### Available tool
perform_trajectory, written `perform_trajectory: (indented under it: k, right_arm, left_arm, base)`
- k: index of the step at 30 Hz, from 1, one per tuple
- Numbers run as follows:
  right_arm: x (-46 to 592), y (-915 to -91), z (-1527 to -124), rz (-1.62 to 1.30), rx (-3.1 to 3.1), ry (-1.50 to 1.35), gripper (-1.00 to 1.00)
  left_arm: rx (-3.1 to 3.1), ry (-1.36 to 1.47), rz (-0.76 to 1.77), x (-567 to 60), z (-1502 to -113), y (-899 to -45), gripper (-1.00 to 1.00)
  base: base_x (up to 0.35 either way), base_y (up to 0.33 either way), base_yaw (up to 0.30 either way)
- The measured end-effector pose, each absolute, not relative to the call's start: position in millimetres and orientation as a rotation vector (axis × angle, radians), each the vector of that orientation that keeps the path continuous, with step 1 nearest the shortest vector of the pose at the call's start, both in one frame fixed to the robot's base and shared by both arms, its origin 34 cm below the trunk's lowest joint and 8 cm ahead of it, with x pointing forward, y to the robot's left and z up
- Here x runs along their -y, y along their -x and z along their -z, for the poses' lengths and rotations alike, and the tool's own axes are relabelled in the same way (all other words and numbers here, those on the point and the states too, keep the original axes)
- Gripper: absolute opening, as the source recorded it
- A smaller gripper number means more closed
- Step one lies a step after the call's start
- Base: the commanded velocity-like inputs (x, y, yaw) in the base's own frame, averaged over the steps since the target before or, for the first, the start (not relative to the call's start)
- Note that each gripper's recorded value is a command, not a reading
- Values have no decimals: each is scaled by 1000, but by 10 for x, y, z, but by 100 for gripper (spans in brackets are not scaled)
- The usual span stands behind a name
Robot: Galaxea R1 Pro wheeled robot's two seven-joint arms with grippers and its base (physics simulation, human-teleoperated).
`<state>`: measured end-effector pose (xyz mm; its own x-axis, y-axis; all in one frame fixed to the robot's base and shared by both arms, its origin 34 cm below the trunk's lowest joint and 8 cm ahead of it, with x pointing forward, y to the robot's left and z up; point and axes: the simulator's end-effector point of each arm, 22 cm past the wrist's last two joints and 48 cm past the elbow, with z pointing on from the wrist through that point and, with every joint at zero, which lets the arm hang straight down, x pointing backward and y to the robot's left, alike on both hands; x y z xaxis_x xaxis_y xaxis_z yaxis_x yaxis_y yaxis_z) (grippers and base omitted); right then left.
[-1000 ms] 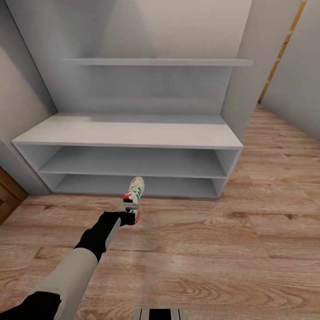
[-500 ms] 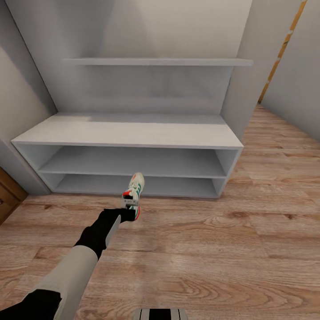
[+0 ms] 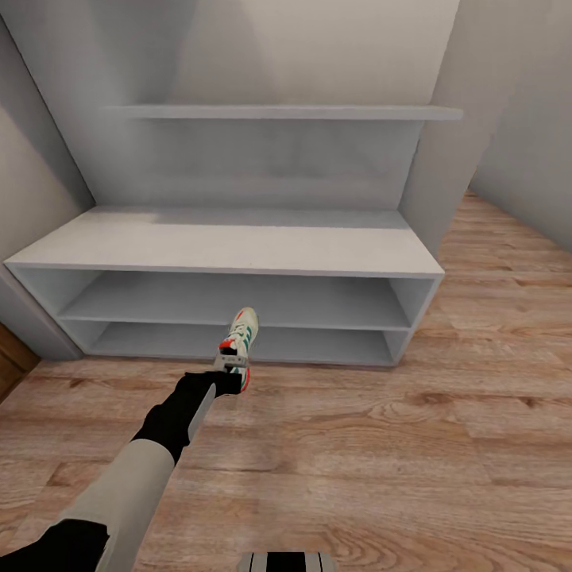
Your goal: Pick up the two gym shoes and the two sandals from the corridor floor and place them onto the hallstand (shoe rack) in the corridor, making sure they are on the rack and not on the floor. Arrange them so the two gym shoes are next to each other and the two sandals are next to each other.
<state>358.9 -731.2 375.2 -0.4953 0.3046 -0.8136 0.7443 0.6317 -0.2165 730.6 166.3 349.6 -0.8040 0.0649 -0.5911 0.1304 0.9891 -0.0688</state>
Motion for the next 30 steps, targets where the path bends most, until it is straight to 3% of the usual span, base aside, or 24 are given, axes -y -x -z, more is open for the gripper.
perform_trajectory:
  k: [22, 30]
  right_arm:
    - [7313, -3587, -3751, 725, -2079, -818, -100]
    - [7311, -3588, -3746, 725, -2080, -818, -100]
  left_arm:
    - [-2497, -134, 139, -1666, -3528, -7332, -100]
    - [-2500, -133, 136, -1684, -3504, -7313, -100]
  base:
    - [314, -124, 0]
    - [100, -49, 0]
